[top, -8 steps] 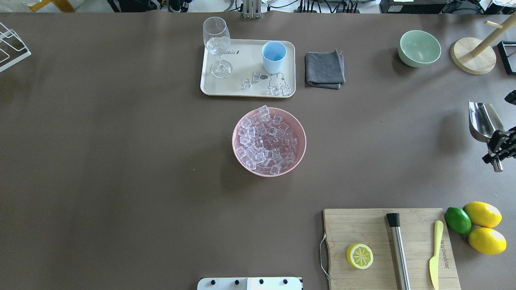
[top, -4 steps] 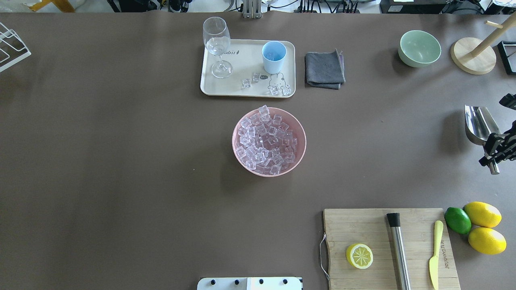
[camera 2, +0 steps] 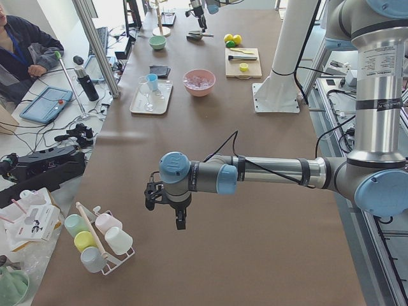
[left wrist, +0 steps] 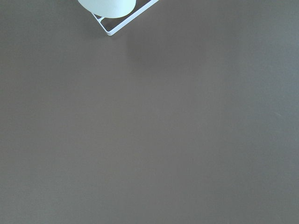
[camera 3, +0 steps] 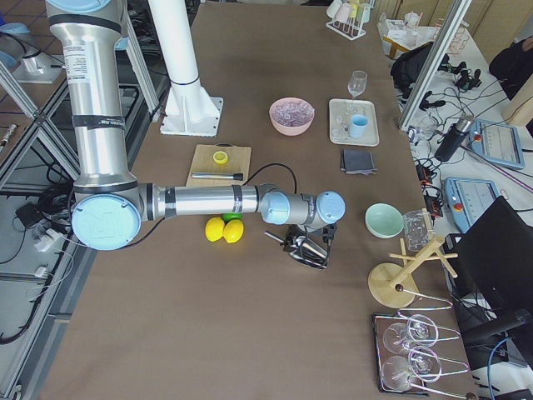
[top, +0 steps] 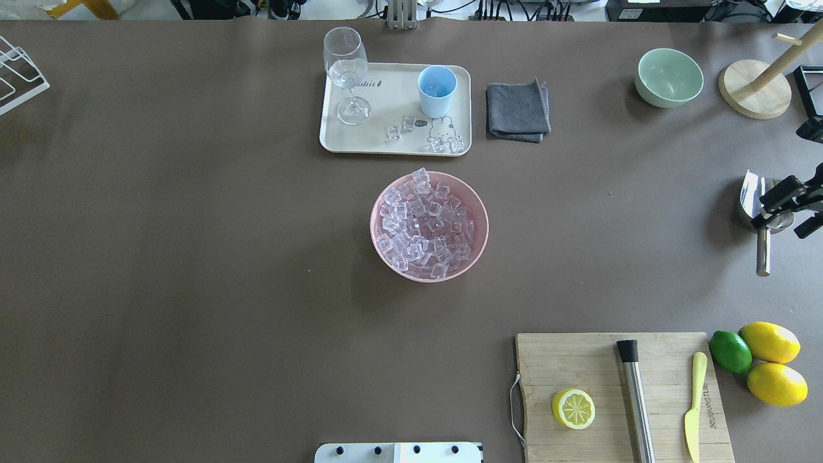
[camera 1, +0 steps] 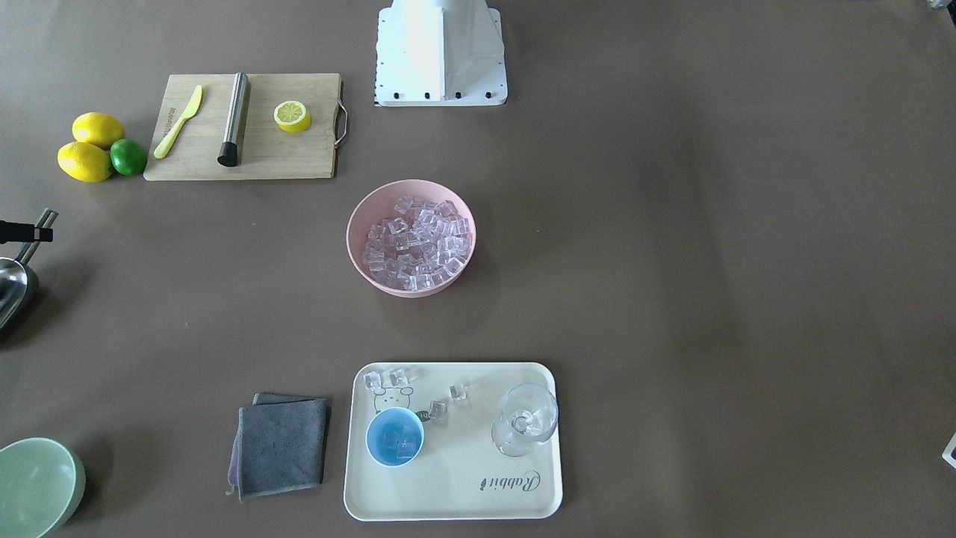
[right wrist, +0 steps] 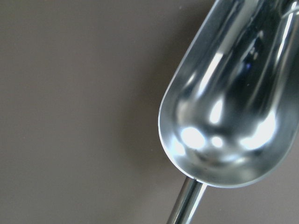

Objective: Put ice in cup with scoop

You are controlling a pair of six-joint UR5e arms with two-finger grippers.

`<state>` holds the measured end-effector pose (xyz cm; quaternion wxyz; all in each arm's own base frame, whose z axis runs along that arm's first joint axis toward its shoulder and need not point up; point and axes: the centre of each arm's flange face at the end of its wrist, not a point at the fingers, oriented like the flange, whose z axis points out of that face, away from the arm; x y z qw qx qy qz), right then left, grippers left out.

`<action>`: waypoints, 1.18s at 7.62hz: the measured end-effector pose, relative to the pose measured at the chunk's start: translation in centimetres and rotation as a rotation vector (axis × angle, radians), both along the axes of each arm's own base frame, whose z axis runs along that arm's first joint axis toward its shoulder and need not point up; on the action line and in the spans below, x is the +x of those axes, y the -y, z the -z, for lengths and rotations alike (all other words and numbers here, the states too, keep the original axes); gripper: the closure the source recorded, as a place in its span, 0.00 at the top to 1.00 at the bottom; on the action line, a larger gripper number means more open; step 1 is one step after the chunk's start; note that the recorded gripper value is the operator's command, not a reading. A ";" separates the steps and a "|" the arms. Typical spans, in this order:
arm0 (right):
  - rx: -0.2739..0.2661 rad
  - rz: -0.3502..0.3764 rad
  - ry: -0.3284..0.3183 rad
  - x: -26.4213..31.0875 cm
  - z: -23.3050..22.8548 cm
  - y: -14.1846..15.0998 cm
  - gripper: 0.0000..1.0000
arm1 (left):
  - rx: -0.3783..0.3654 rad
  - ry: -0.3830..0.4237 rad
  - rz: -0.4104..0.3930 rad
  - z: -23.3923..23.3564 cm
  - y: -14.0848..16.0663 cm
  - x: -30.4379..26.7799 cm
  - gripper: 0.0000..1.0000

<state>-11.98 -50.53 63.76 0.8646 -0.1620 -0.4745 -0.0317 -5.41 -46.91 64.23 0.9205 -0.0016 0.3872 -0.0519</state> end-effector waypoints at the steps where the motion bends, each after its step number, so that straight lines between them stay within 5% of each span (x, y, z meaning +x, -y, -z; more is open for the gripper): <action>1: 0.081 -0.043 -0.056 2.8 2.4 0.8 1.00 | 0.000 0.000 0.000 0.0 0.0 0.0 0.98; 3: 0.194 -0.167 -0.146 10.5 6.1 1.6 1.00 | 0.000 0.000 0.000 0.0 0.0 0.0 0.98; 6: 0.335 -0.132 -0.240 22.3 8.7 0.0 1.00 | 0.000 0.000 0.000 0.0 0.0 0.0 0.98; 9: 0.262 -0.145 -0.247 27.4 2.6 -5.8 1.00 | -0.001 0.000 0.000 -0.1 0.0 0.0 0.98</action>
